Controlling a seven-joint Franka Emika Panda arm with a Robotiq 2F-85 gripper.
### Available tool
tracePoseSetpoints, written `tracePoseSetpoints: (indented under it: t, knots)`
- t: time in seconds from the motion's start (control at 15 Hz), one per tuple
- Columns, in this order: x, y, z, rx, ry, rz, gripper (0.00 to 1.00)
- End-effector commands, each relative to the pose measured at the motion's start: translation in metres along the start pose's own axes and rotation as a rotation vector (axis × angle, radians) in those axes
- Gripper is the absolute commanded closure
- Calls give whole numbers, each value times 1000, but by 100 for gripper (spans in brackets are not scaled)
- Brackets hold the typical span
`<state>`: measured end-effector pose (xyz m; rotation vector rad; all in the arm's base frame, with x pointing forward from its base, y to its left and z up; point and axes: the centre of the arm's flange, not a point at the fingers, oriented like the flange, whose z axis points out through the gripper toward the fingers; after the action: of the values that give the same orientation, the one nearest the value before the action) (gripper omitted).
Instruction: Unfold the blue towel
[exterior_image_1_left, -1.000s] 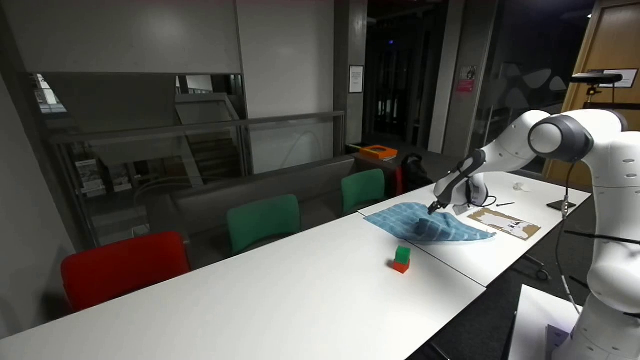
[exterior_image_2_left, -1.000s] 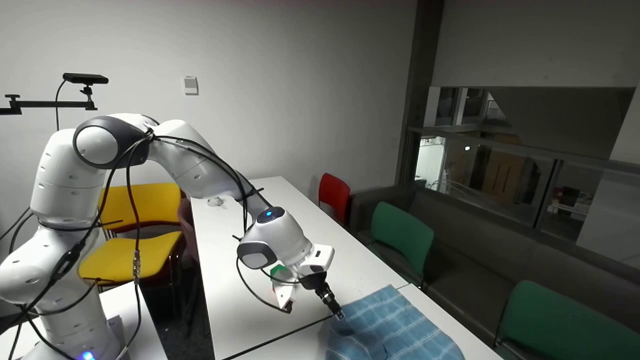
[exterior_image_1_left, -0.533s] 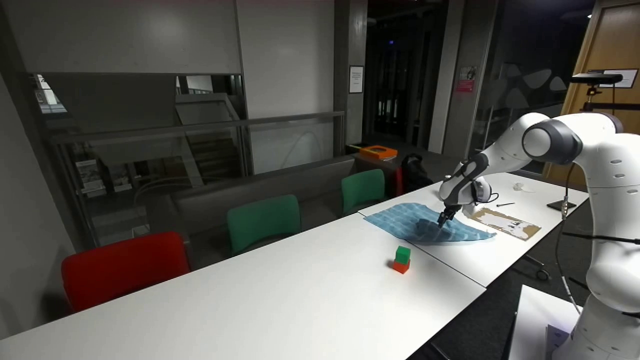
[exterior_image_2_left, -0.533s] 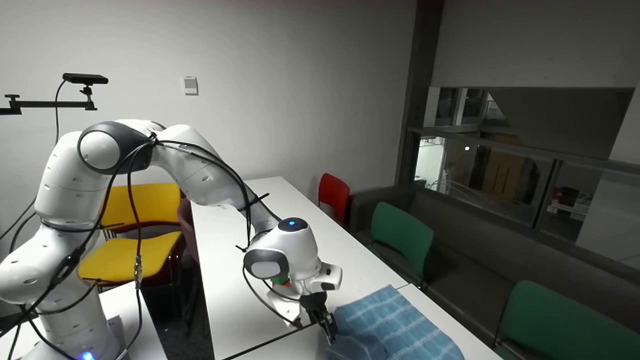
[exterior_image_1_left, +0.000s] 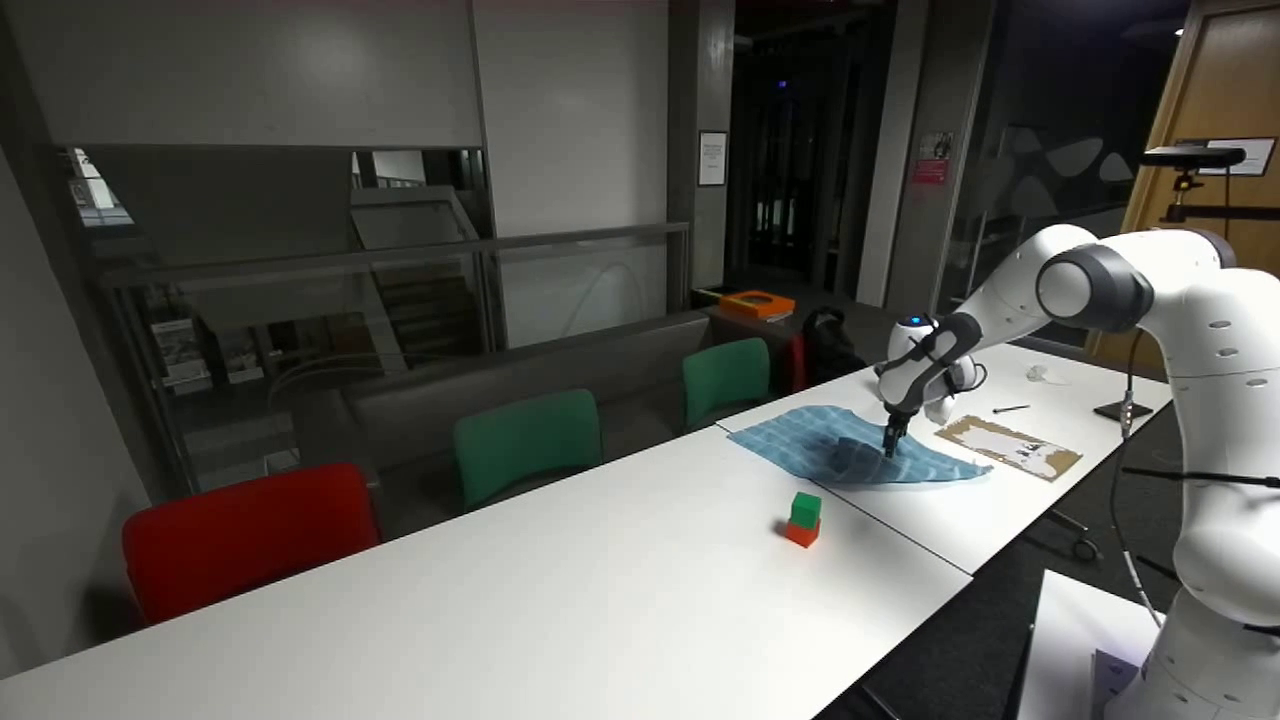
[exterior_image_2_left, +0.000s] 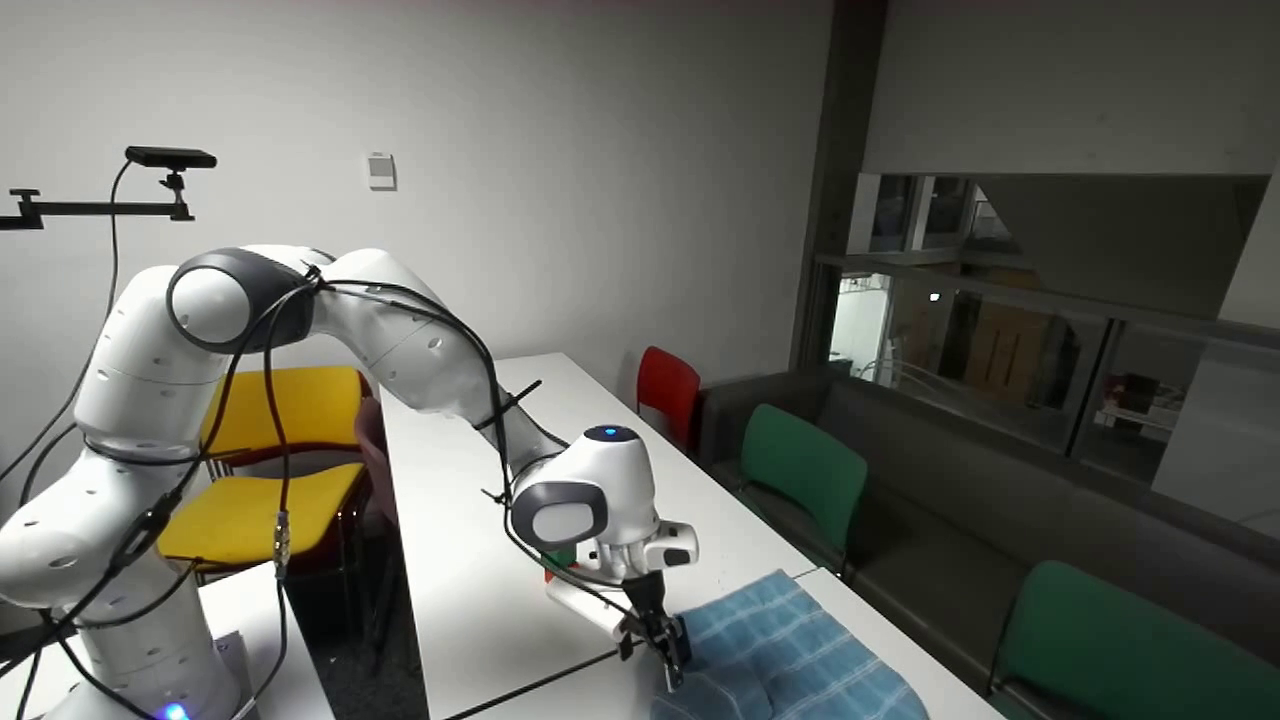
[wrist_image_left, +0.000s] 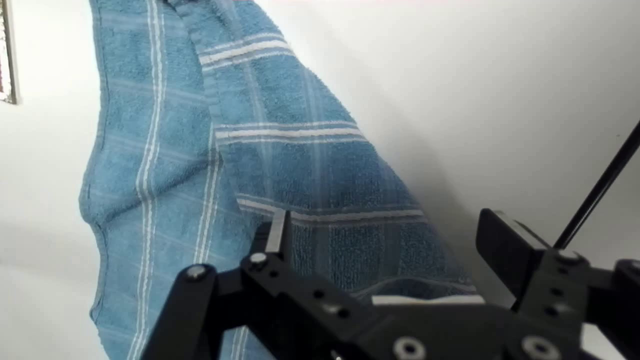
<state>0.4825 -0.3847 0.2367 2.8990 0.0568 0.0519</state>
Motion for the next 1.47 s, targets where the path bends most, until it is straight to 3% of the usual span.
tracePoseSetpoints:
  t: [0.0, 0.27, 0.47, 0.93, 1.4]
  knots:
    - [3, -1, 0, -8, -1, -15, 0]
    - [7, 0, 1, -15, -2, -29, 0]
    - [0, -14, 0, -26, 77, -62, 0]
    - [28, -17, -3, -12, 162, -131, 0]
    - [38, 24, -3, -15, 166, -149, 0]
